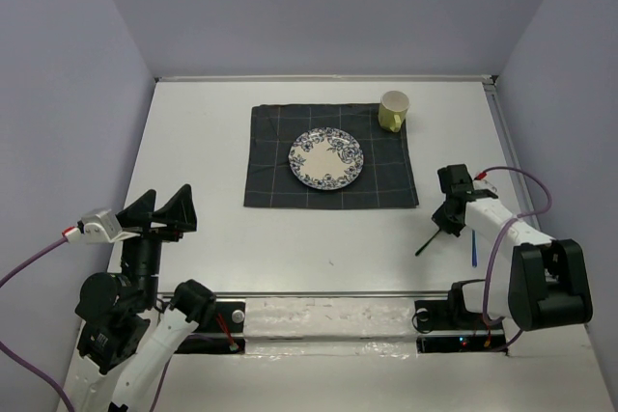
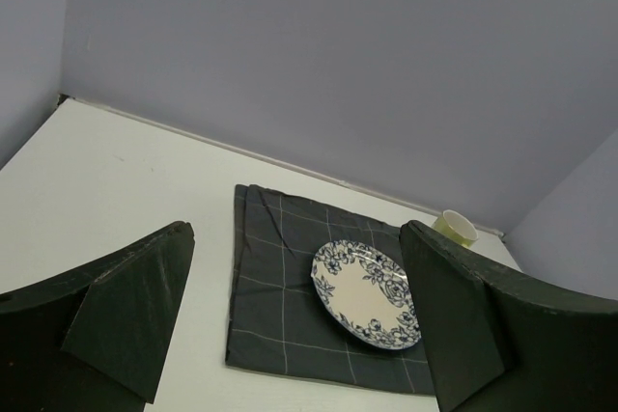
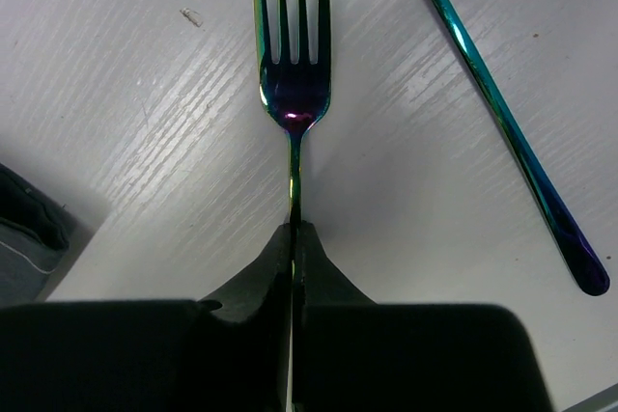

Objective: Set the dinner table for one person

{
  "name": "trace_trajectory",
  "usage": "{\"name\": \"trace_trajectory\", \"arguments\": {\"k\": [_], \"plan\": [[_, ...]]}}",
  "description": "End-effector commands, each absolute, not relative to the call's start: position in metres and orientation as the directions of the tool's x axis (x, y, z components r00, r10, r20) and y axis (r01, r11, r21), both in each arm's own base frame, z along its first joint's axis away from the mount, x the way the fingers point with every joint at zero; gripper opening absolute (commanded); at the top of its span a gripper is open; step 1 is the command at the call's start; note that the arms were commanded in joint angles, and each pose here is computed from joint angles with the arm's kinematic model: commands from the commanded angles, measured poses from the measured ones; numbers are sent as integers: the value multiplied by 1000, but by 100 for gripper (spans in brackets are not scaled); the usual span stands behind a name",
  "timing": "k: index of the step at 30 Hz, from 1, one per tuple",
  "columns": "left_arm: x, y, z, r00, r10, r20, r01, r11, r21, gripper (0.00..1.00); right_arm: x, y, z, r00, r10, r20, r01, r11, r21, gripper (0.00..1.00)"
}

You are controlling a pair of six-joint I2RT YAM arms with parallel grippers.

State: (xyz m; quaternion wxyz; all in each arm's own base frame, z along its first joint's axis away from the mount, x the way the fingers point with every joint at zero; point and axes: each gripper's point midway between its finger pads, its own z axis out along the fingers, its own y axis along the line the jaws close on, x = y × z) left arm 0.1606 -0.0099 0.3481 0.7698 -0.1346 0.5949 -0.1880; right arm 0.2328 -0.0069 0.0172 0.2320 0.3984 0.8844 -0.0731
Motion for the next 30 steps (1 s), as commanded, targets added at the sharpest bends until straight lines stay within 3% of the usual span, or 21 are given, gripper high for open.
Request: {"name": "trace_trajectory", "arguments": {"k": [1, 10, 14, 18, 22, 25, 26, 27, 29, 30], "plan": [[122, 16, 375, 369, -532, -762, 205, 846, -492, 99, 240, 1, 25, -558, 681, -474, 716, 684, 140, 0], [127, 13, 373, 357, -521, -775, 196, 853, -483, 99, 260, 8, 91, -542, 580, -608, 593, 777, 213, 0], [130, 12, 373, 353, -514, -782, 184, 857, -481, 99, 282, 41, 140, -534, 511, -674, 471, 841, 265, 0], [135, 9, 371, 343, -500, -795, 171, 866, -470, 99, 305, 126, 181, -561, 394, -728, 285, 918, 277, 0], [144, 5, 368, 324, -476, -818, 149, 879, -453, 99, 346, 212, 211, -535, 361, -764, 116, 927, 357, 0], [148, 3, 366, 313, -466, -828, 140, 885, -445, 99, 379, 271, 202, -544, 333, -770, 45, 928, 370, 0], [151, 1, 364, 305, -457, -835, 133, 889, -438, 99, 390, 305, 232, -499, 355, -790, -27, 905, 424, 0], [152, 0, 363, 301, -455, -838, 131, 890, -437, 99, 401, 326, 206, -525, 308, -793, -39, 922, 384, 0], [155, -1, 361, 289, -447, -846, 123, 894, -430, 99, 421, 363, 224, -517, 331, -790, -93, 895, 436, 0], [156, -1, 361, 290, -446, -847, 120, 895, -430, 99, 431, 378, 193, -554, 302, -776, -91, 904, 417, 0]]}}
